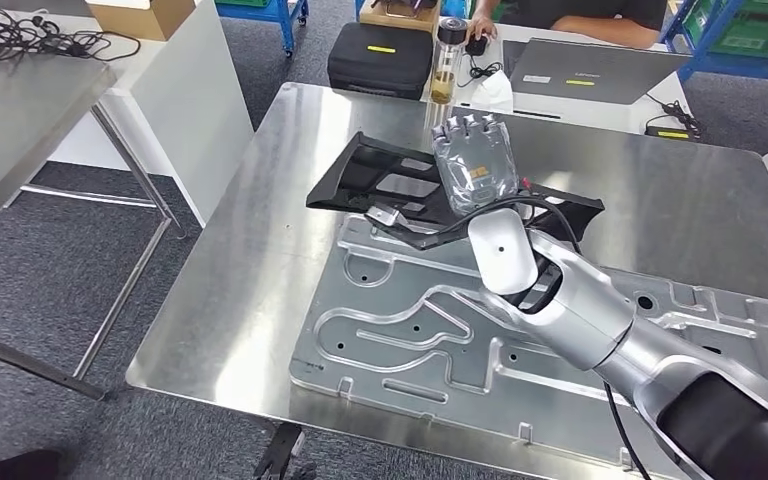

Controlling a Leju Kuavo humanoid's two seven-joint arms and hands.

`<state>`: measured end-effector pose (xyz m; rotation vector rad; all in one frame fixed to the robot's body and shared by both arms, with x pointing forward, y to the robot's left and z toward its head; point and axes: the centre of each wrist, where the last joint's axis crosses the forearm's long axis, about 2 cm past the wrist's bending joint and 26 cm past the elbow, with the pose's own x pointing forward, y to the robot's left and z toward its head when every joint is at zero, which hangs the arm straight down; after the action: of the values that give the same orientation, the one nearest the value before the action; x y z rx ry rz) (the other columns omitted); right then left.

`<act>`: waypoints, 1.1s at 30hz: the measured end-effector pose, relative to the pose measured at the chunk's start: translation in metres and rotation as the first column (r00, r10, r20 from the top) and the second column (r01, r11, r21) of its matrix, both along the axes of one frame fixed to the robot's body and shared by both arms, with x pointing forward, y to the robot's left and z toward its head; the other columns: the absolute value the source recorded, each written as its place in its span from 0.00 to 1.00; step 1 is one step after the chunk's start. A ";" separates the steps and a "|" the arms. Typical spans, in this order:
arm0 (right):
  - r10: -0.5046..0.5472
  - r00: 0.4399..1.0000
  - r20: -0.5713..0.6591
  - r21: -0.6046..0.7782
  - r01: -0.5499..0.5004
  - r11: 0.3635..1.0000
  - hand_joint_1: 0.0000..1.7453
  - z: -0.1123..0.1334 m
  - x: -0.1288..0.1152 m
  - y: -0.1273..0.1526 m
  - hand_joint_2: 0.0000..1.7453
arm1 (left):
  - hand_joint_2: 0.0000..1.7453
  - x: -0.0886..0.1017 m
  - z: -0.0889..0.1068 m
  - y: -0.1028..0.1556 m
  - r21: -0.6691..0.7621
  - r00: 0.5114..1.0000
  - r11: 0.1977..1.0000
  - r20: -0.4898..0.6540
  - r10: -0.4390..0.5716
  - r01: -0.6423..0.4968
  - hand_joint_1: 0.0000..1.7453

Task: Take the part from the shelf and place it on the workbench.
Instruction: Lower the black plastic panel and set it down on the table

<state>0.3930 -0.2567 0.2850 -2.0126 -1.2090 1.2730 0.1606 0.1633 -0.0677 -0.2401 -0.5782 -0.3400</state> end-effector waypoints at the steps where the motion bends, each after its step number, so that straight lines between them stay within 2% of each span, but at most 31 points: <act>1: -0.003 1.000 0.001 0.001 0.003 1.000 1.00 0.000 0.000 0.000 1.00 | 1.00 0.000 0.000 0.001 0.002 1.000 1.000 0.000 -0.002 0.002 0.00; 10: -0.056 0.998 -0.011 0.007 0.056 0.998 1.00 -0.002 -0.001 -0.019 1.00 | 1.00 -0.012 -0.005 0.005 0.020 0.999 0.999 -0.023 -0.030 0.030 0.00; 14: -0.061 0.997 -0.047 0.033 0.063 0.997 1.00 -0.010 -0.004 -0.024 1.00 | 1.00 -0.019 -0.009 0.009 0.031 0.999 0.998 -0.020 -0.045 0.046 0.00; 33: -0.008 0.993 -0.114 0.072 0.016 0.997 1.00 -0.032 -0.014 -0.007 1.00 | 1.00 -0.022 -0.010 0.012 0.044 0.998 0.998 -0.015 -0.053 0.053 0.00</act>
<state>0.3791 -0.2635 0.2530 -1.8672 -1.1714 1.3002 0.1390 0.1752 -0.0780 -0.2152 -0.5505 -0.4019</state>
